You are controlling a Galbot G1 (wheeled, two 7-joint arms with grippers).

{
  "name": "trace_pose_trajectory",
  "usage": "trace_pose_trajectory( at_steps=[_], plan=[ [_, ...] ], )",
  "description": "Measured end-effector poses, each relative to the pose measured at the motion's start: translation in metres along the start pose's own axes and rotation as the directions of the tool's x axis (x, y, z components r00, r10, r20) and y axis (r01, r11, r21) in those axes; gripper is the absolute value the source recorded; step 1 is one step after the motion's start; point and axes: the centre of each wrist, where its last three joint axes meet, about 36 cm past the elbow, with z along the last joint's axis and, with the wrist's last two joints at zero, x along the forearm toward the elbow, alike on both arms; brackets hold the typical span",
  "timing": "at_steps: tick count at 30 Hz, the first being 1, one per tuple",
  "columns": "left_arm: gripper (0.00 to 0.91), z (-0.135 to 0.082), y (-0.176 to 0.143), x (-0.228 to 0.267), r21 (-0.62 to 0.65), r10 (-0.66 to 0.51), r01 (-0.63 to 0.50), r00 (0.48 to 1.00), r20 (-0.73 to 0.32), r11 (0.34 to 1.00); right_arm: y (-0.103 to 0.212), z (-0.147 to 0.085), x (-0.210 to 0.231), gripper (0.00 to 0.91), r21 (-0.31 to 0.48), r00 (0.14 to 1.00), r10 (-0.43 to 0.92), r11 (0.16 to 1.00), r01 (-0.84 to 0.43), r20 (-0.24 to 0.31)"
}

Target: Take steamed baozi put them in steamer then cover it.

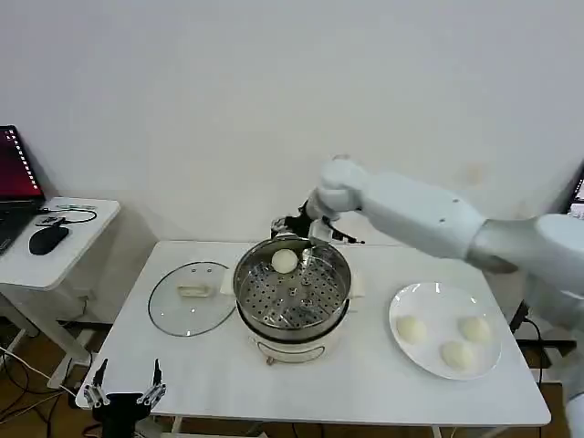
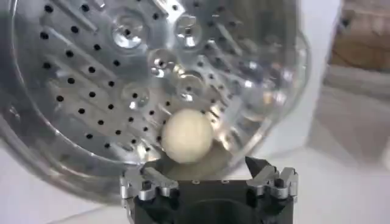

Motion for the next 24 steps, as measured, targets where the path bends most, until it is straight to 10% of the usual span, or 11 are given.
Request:
trace_pose_trajectory(
  at_steps=[9,24],
  plan=[
    [0.907,-0.007,0.0,-0.007,-0.01,0.058,-0.057,0.998,0.032,0.998,0.117,0.013,0.053,0.907,-0.373,0.991,-0.08,0.927,0.034,-0.11],
    [0.907,-0.021,0.009,-0.024,-0.005,0.074,-0.074,0.991,0.109,0.997,0.289,-0.035,0.068,0.907,-0.782,0.971,-0.239,0.608,0.141,-0.01]
  ],
)
